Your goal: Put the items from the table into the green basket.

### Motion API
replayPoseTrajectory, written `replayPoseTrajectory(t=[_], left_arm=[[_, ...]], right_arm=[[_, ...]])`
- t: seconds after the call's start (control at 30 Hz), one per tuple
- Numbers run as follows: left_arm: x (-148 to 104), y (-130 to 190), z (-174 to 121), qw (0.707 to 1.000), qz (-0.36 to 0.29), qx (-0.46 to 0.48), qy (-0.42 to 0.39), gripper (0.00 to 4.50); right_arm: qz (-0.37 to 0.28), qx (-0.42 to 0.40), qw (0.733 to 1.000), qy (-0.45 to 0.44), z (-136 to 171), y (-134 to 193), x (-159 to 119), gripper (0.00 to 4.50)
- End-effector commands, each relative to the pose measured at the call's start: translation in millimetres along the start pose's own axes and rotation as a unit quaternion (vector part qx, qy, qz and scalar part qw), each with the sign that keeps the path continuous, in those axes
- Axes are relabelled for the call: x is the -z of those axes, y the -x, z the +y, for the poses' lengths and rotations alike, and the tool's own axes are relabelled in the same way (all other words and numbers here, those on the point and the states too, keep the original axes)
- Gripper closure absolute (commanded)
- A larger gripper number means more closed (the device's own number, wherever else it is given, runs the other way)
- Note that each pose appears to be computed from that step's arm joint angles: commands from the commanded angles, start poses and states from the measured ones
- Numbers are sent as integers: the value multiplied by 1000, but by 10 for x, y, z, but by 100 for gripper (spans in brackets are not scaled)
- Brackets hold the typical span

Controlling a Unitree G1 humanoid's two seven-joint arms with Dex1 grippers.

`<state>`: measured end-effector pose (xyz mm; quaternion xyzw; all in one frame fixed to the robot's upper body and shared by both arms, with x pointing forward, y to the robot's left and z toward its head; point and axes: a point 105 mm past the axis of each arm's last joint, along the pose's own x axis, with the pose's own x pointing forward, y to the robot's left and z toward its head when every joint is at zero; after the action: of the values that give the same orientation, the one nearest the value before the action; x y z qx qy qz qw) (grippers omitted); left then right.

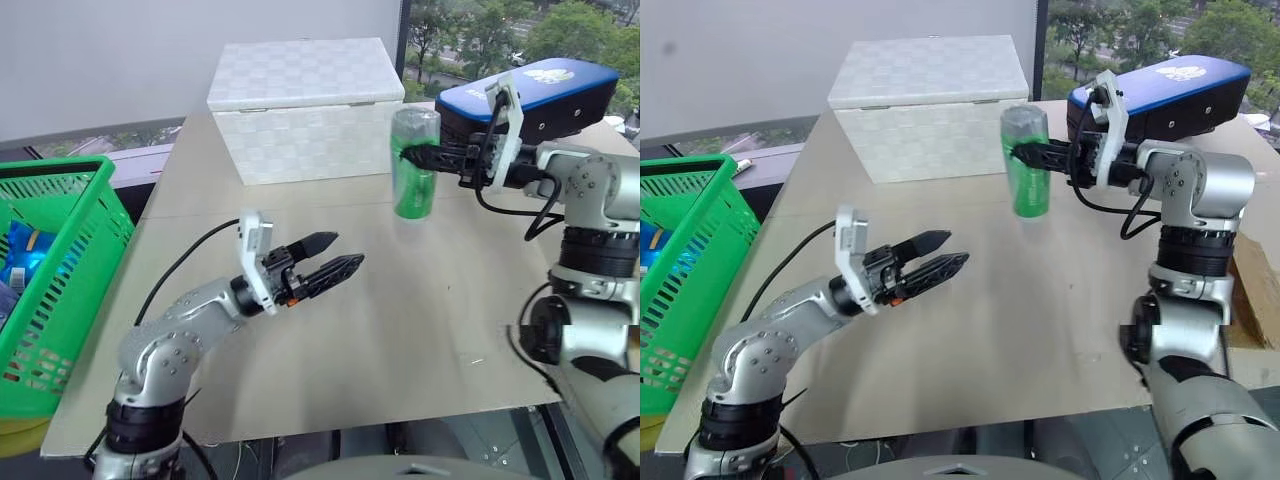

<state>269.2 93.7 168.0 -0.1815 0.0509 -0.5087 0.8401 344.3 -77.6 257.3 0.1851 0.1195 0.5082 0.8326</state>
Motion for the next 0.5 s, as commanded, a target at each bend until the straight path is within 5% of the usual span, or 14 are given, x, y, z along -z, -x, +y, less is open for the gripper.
replayPoseTrajectory(t=[0.03, 0.13, 0.23, 0.33, 0.5], left_arm=[[-48, -75, 81, 1000, -16, 11, 8, 0], [-90, -180, 111, 1000, -12, 27, 3, 0], [-123, -292, 77, 999, -5, 45, -5, 80], [-128, -301, 88, 998, 3, 54, -12, 206], [-172, -270, 130, 999, -9, 40, -24, 227]], right_arm=[[-33, -30, 999, -7, 273, -15, 12, 261], [-37, -59, 997, -24, 468, -188, 162, 261], [-36, -87, 995, -33, 639, -292, 272, 262], [-33, -98, 994, -40, 687, -340, 316, 264], [-41, -94, 994, -35, 640, -310, 303, 264]])
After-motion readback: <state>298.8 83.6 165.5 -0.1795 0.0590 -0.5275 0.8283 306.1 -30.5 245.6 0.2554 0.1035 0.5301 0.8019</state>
